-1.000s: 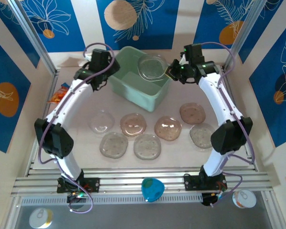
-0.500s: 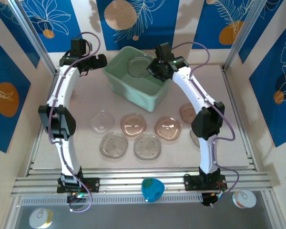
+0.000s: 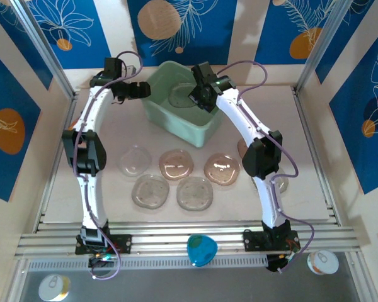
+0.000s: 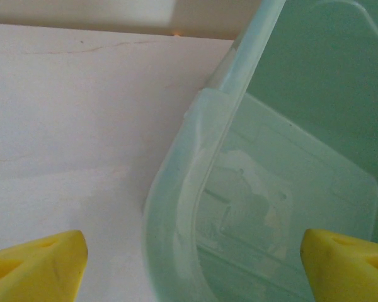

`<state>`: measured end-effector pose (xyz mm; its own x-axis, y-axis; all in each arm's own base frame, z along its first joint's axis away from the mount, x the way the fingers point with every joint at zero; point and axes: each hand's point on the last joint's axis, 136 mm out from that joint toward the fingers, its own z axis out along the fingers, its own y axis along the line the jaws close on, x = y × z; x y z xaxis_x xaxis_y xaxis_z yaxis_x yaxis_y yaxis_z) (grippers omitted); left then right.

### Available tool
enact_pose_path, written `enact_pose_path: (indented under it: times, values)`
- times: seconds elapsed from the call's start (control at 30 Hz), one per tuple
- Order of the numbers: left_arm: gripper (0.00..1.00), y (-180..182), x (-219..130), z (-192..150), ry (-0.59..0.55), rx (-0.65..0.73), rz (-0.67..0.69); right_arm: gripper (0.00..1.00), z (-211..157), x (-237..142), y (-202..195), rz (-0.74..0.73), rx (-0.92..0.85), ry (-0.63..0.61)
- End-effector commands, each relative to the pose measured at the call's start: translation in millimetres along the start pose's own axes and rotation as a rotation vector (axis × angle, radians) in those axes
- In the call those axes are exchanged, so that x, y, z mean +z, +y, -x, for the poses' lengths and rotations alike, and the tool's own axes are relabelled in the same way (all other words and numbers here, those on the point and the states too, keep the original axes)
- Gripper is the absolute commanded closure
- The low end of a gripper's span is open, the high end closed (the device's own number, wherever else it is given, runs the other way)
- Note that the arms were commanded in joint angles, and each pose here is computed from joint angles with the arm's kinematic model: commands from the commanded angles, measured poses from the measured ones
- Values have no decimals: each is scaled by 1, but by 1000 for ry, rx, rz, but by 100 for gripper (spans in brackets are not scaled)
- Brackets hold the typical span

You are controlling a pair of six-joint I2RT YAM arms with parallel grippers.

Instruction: Place the plates into the plastic bin on the countertop

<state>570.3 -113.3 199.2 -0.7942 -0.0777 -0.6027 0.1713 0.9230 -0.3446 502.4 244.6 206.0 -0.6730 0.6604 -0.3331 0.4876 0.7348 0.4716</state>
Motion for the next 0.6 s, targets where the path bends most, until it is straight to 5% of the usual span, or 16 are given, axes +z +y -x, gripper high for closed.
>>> enact_pose_path:
  times: [0.0, 0.33, 0.57]
  values:
    - [16, -14, -3, 2, 6, 26, -66, 100, -4, 2, -9, -45, 42, 0]
    - [38, -31, -4, -12, 44, 1, -78, 100, -7, -2, -15, -68, 64, 26]
    - [52, -36, -9, -39, 30, -152, -29, 100, -7, -14, -18, -68, 54, 57]
